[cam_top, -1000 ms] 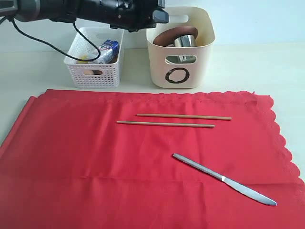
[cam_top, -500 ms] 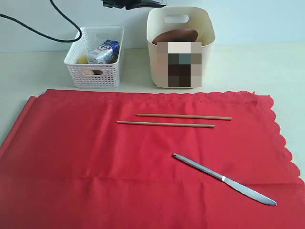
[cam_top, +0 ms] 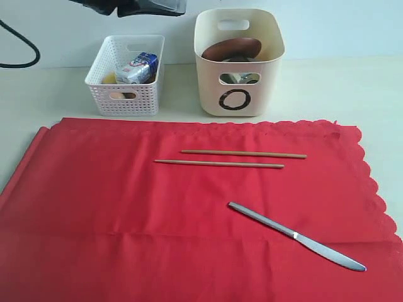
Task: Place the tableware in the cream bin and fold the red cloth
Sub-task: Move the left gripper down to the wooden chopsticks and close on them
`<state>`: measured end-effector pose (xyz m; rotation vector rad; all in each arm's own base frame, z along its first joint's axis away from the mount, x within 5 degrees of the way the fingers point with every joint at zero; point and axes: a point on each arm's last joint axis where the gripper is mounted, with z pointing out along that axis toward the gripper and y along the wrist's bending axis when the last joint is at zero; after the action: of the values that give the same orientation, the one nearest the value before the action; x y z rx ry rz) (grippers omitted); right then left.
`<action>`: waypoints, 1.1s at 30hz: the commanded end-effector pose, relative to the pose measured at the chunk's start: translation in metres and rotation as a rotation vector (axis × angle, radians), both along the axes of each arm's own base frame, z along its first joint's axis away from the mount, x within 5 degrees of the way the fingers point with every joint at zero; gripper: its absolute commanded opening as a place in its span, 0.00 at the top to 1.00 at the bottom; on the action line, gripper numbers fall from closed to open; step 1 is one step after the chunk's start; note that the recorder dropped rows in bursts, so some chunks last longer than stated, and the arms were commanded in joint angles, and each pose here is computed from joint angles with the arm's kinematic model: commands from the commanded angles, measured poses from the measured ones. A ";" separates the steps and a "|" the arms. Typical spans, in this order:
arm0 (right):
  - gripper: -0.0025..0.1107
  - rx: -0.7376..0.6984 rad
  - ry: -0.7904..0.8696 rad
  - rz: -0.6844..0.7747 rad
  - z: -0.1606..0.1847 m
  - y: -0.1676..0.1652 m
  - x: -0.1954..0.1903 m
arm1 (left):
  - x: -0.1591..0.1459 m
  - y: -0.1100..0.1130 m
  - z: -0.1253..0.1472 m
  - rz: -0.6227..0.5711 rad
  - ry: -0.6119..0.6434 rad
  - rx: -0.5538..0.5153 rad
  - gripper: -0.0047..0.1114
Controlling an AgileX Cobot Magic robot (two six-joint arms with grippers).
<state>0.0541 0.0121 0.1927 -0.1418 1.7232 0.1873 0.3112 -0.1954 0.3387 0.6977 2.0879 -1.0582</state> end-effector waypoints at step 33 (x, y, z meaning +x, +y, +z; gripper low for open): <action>0.98 0.001 -0.003 0.002 -0.001 0.000 0.000 | -0.022 -0.005 -0.098 -0.115 -0.036 0.319 0.96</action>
<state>0.0541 0.0121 0.1927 -0.1418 1.7232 0.1873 0.2878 -0.1864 0.2595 0.9213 2.2256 -0.7800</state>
